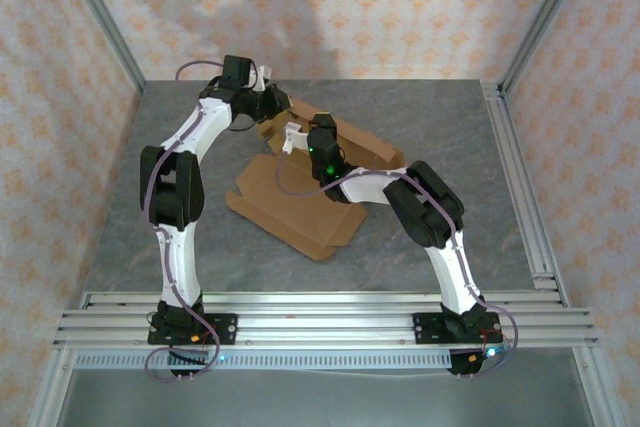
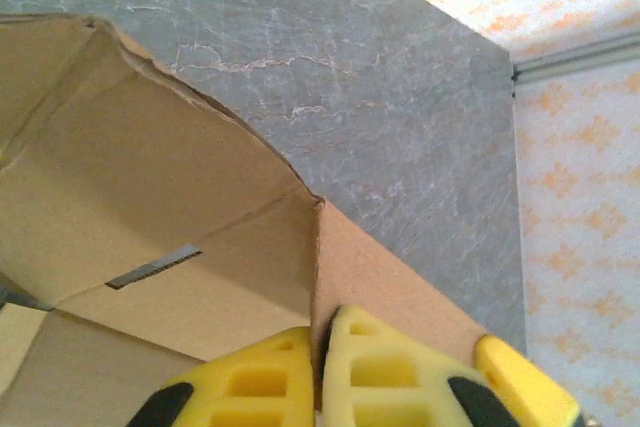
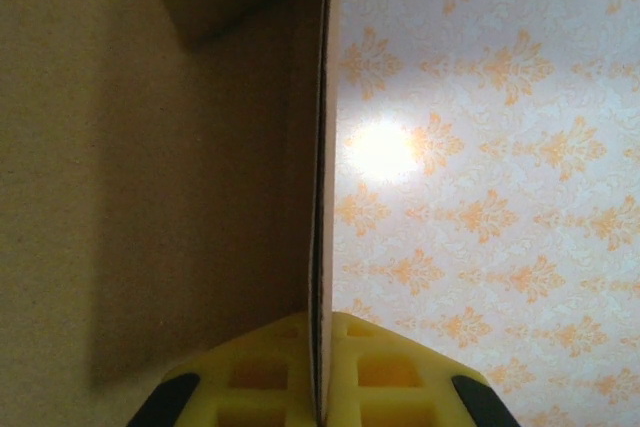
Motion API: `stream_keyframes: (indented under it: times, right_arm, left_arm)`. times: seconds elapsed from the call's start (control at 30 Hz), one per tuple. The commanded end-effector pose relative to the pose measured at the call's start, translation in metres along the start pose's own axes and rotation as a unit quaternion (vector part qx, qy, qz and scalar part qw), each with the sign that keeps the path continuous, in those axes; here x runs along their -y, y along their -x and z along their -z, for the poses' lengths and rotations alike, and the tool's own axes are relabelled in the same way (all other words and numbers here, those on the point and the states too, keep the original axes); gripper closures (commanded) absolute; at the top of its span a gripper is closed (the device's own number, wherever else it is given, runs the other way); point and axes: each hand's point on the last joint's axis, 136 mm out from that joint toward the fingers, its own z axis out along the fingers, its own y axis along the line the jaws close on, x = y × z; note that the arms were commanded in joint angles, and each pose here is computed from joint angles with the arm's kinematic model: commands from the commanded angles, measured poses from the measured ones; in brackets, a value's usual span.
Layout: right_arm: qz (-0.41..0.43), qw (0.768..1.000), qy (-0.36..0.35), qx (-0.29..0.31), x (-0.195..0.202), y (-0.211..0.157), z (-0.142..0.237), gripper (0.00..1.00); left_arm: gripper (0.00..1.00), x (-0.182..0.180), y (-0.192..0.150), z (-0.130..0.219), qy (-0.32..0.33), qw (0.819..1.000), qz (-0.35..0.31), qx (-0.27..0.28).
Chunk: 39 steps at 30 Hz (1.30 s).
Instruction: Fold the paper box
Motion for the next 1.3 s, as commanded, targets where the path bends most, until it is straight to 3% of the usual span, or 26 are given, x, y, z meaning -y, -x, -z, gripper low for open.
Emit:
stream_keyframes:
  times: [0.0, 0.07, 0.1, 0.2, 0.43, 0.6, 0.77, 0.87, 1.13, 1.27]
  right_arm:
    - [-0.007, 1.0, -0.006, 0.009, 0.019, 0.006, 0.004, 1.0]
    - [-0.008, 1.0, -0.006, 0.007, 0.019, 0.005, 0.004, 1.0]
    - [-0.008, 1.0, -0.005, 0.007, 0.018, 0.005, 0.004, 1.0]
    - [-0.012, 1.0, -0.006, 0.006, 0.019, 0.005, 0.004, 1.0]
    - [-0.022, 1.0, -0.005, 0.005, 0.02, 0.002, 0.003, 1.0]
    - [-0.032, 0.999, -0.004, 0.003, 0.021, 0.001, 0.004, 1.0]
    - [-0.065, 0.998, 0.014, 0.0, 0.026, -0.002, 0.008, 1.0]
    - [-0.086, 0.996, 0.031, -0.002, 0.029, -0.003, 0.011, 1.0]
    - [-0.189, 0.98, 0.059, 0.004, 0.061, -0.009, 0.023, 1.0]
    - [-0.167, 0.984, 0.063, 0.001, 0.058, -0.012, 0.02, 1.0]
  left_arm:
    - [0.89, 0.015, -0.011, 0.01, -0.01, 1.0, -0.008, -0.013]
    - [0.64, 0.014, -0.01, 0.011, -0.006, 1.0, -0.008, -0.01]
    - [0.57, 0.013, -0.01, 0.012, -0.002, 1.0, -0.008, -0.009]
    - [0.44, 0.006, -0.007, 0.022, 0.034, 0.999, -0.014, 0.013]
    - [0.07, -0.013, 0.002, 0.081, 0.124, 0.983, -0.039, 0.131]
    - [0.01, -0.049, -0.001, 0.098, 0.146, 0.975, -0.005, 0.171]
    - [0.08, -0.093, -0.015, 0.08, 0.144, 0.978, 0.048, 0.142]
    - [0.12, -0.101, -0.025, 0.063, 0.13, 0.983, 0.056, 0.116]
    - [0.07, -0.114, -0.029, 0.052, 0.141, 0.983, 0.059, 0.107]
    - [0.07, -0.116, -0.029, 0.044, 0.135, 0.984, 0.06, 0.096]
